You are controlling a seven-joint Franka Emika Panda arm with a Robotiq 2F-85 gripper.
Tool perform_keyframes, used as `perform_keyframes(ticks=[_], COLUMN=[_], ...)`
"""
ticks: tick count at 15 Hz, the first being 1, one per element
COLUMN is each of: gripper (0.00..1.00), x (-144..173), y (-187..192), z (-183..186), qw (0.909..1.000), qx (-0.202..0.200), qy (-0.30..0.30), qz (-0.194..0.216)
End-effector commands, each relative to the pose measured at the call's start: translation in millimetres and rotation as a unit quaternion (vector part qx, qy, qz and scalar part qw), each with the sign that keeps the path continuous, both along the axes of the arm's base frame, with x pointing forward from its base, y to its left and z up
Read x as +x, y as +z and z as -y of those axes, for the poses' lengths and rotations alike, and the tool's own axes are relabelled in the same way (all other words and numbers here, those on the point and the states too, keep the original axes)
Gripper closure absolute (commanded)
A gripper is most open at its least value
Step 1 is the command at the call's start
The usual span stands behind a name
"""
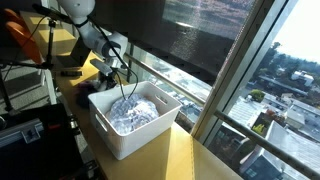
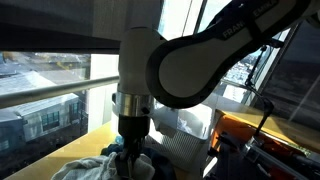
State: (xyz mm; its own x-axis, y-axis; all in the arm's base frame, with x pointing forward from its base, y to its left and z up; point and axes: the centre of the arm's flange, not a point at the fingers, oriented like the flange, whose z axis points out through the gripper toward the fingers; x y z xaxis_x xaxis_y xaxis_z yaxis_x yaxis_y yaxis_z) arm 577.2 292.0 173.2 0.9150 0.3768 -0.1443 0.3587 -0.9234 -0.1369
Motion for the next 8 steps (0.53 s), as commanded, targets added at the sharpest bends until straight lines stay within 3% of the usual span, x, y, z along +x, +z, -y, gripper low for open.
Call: perform_keyframes(ticks=[1,3,8], gripper=[0.85,0.98,0.95], x=[14.7,15.5,39.5], y=[56.4,109.4,227.5], z=[7.9,11.8,59.3], qw=[0.9997,0.9994,0.9899], qx=[0.019,0.023,0.033], qy=[-0.013,-0.014,-0.045], qz=[-0.004,0.022,0.13])
